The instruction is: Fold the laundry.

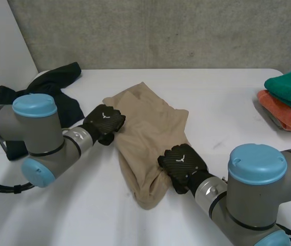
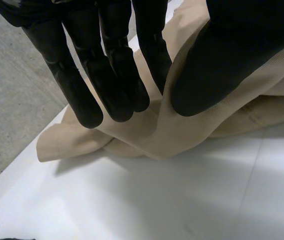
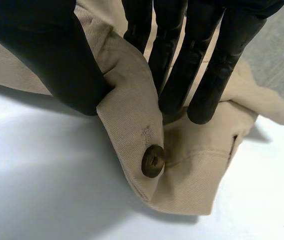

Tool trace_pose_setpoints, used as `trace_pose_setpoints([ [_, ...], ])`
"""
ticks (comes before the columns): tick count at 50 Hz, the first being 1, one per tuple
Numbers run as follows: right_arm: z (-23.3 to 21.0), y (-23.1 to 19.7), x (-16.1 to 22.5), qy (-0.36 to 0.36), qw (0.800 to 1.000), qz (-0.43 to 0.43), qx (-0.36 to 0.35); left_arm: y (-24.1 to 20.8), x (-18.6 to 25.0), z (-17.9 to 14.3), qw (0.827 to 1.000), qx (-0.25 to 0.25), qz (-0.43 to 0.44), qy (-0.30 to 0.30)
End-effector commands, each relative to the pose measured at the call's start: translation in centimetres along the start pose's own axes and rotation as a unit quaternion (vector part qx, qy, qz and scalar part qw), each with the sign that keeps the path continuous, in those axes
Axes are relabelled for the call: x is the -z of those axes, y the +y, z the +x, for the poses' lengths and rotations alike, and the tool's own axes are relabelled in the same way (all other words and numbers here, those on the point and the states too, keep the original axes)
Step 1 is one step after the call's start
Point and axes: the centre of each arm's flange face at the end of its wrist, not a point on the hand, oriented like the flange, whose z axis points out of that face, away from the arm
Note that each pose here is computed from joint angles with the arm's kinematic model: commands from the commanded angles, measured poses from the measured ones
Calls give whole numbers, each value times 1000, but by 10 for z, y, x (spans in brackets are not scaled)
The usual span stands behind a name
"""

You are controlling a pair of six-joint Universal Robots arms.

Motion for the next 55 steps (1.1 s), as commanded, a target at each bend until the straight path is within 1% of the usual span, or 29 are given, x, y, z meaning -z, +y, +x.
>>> trace_pose_setpoints([
  [1, 28, -39, 9, 43, 998, 53, 16, -35, 31, 1, 998, -5, -25, -61],
  [3, 47, -49, 11, 70, 995, 68, 22, -43, 53, 5, 996, 2, -48, -72],
  [4, 66, -56, 12, 94, 992, 76, 31, -46, 60, 7, 996, 6, -51, -73],
  [5, 75, -58, 13, 105, 991, 77, 35, -50, 67, 11, 996, 12, -52, -70],
  [8, 96, -68, 16, 134, 985, 87, 67, -63, 100, 41, 997, 39, -49, -37],
  [10, 101, -73, 15, 143, 982, 92, 83, -71, 116, 58, 998, 53, -41, -19],
  [11, 104, -75, 15, 146, 981, 94, 88, -79, 132, 74, 997, 70, -32, -1],
  [15, 110, -80, 14, 150, 977, 102, 109, -86, 160, 109, 993, 103, -28, 43],
  [18, 109, -81, 13, 140, 978, 108, 113, -92, 171, 125, 991, 119, -24, 63],
  [20, 104, -78, 12, 119, 980, 113, 115, -97, 174, 127, 991, 118, -18, 62],
  [25, 103, -70, 11, 80, 983, 121, 116, -113, 166, 108, 993, 115, 10, 20],
  [27, 108, -61, 12, 68, 984, 118, 114, -115, 153, 77, 992, 118, 16, -36],
  [29, 110, -57, 13, 58, 985, 120, 112, -114, 144, 53, 990, 120, 18, -74],
  [30, 112, -56, 14, 52, 985, 123, 112, -110, 135, 29, 986, 122, 21, -110],
  [32, 111, -54, 16, 40, 985, 128, 112, -105, 124, 2, 981, 124, 28, -146],
  [34, 109, -54, 18, 32, 984, 131, 116, -106, 120, -9, 979, 123, 39, -158],
  [39, 108, -57, 25, 19, 979, 146, 139, -97, 89, -14, 984, 123, 42, -123],
  [42, 113, -56, 28, 21, 978, 146, 146, -75, 68, -20, 987, 131, 17, -92],
  [45, 113, -56, 29, 20, 979, 144, 143, -63, 59, -22, 988, 139, 1, -73],
  [46, 114, -56, 29, 21, 980, 143, 140, -54, 50, -17, 988, 143, -9, -55],
  [49, 113, -55, 30, 19, 982, 137, 132, -42, 40, -14, 987, 151, -25, -40],
  [50, 112, -54, 31, 16, 983, 129, 127, -35, 37, -9, 987, 154, -43, -30],
  [55, 108, -52, 36, -3, 989, 102, 103, -19, 32, -1, 985, 151, -83, -13],
])
